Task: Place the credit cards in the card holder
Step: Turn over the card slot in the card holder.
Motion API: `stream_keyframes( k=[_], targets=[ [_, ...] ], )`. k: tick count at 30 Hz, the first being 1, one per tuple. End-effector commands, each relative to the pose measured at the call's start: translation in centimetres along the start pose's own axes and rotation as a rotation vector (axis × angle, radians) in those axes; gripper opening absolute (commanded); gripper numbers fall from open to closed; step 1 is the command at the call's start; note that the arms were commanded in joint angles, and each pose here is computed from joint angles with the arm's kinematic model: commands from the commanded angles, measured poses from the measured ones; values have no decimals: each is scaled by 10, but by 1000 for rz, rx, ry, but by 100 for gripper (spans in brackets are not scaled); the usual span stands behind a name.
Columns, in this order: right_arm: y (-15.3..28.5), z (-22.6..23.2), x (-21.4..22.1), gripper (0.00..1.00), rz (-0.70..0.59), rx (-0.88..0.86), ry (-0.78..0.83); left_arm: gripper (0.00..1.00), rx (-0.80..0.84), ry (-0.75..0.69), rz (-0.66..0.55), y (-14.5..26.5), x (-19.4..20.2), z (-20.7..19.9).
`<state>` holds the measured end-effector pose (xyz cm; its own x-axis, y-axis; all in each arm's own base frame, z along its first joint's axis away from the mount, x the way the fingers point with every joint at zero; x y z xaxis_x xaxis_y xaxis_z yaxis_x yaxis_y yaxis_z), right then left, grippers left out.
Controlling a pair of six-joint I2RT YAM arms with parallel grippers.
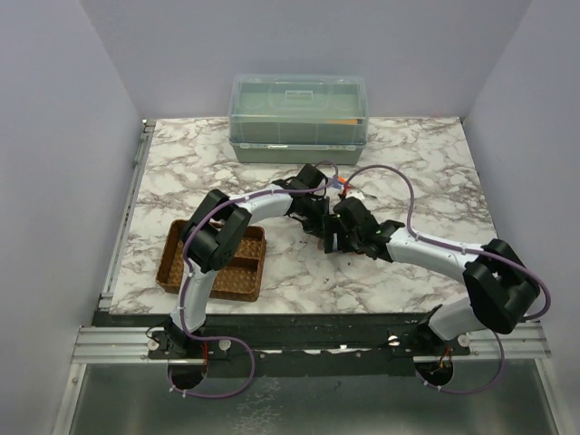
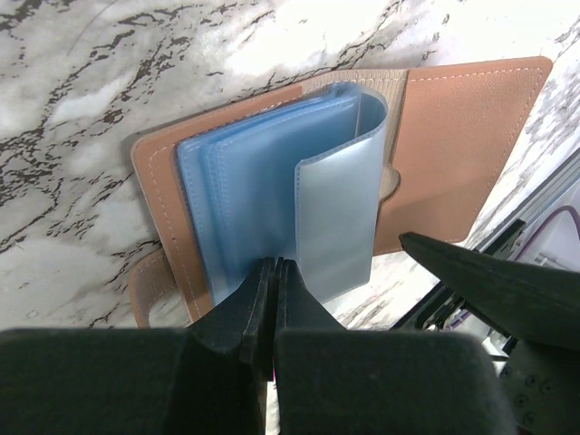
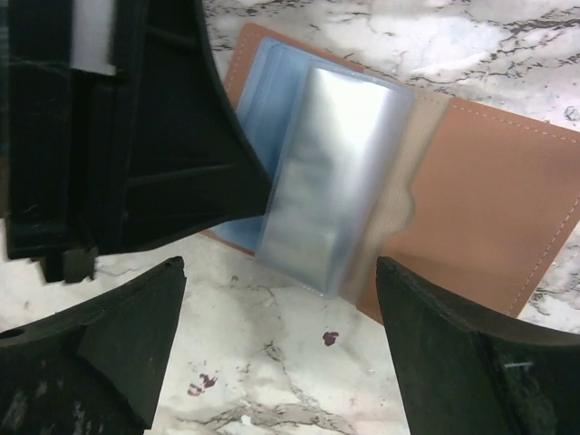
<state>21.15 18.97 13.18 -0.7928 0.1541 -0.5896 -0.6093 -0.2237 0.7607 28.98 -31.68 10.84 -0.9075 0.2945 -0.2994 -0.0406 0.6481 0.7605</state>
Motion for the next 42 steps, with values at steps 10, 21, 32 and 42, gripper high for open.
stream_keyframes(
  k=[10,21,32,42],
  targets=[
    [-27,-14,5,76,-77,311,-56,0,-128,6,70,-19,17,23],
    [1,-41,5,52,-209,528,-246,0,-117,13,76,-20,17,23],
    [-2,-61,11,50,-95,514,-318,0,-123,-2,69,-18,17,20],
    [38,-43,-23,38,-83,344,-280,0,-108,-6,70,-17,17,17]
  ],
)
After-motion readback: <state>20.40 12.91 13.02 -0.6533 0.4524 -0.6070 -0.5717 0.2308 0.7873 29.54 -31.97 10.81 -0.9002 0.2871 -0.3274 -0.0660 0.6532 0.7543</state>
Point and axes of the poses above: each gripper's point midway between its finger pads, its own y axis back along the fingers, its own z axis along the line the jaws close on, x = y × z, the point moved 10 cm from there along y, back along the fingers, and after that the axes turned 13 degrees about -y, right-handed, at the moved point
